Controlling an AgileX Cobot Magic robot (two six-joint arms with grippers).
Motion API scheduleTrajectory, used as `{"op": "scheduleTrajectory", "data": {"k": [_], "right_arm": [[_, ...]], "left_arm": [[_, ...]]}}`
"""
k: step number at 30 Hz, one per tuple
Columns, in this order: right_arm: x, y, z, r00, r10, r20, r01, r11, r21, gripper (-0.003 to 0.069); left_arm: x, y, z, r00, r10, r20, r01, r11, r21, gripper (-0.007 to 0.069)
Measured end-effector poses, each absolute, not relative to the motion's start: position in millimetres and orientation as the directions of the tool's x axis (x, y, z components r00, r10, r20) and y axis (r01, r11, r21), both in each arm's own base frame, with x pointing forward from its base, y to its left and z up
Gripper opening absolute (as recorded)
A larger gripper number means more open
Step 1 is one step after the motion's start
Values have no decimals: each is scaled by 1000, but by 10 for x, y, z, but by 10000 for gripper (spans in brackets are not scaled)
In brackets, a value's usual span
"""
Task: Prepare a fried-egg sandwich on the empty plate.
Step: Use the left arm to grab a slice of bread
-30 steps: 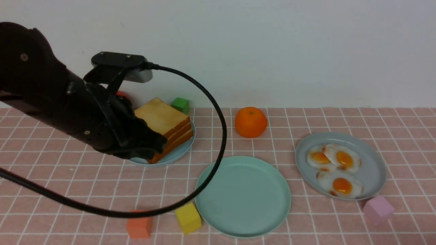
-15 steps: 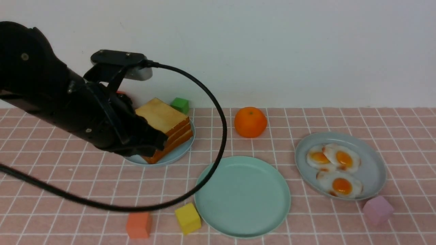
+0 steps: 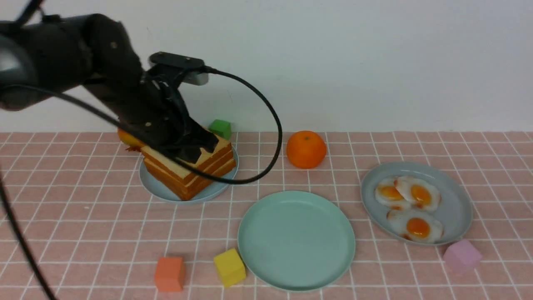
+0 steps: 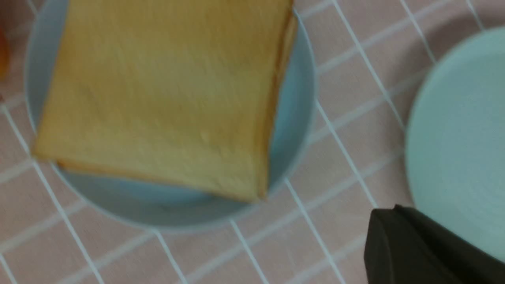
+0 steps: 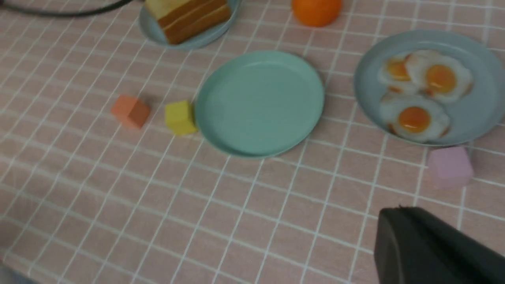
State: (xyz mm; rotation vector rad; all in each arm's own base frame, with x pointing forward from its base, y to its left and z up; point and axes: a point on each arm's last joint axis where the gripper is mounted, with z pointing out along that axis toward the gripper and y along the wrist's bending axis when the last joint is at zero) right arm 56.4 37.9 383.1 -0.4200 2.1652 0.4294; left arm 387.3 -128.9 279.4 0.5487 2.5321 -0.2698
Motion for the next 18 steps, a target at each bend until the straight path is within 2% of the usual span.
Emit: {"op": "scheduleTrajectory", "data": {"k": [1, 3, 9, 13, 18], "right_arm": [[569, 381, 3830, -568, -149, -809, -445, 883, 149, -4], [602, 429, 3828, -557, -189, -809, -492, 860, 138, -3], [600, 483, 3871, -498, -219, -839, -562, 819, 120, -1], [600, 486, 3875, -490, -225, -842, -569, 815, 113, 1], [595, 495, 3881, -489, -220, -844, -575, 809, 122, 3]], "left_arm": [[3874, -1287, 2794, -776, 330, -537, 434, 898, -76, 29], [4002, -1293, 2666, -774, 365, -517, 444, 895, -34, 91], [4208, -1299, 2394, -750, 404, -524, 451, 891, 42, 325], [4278, -1298, 2317, -727, 419, -544, 454, 888, 77, 372], [4314, -1309, 2260, -713, 438, -547, 463, 881, 101, 378]]}}
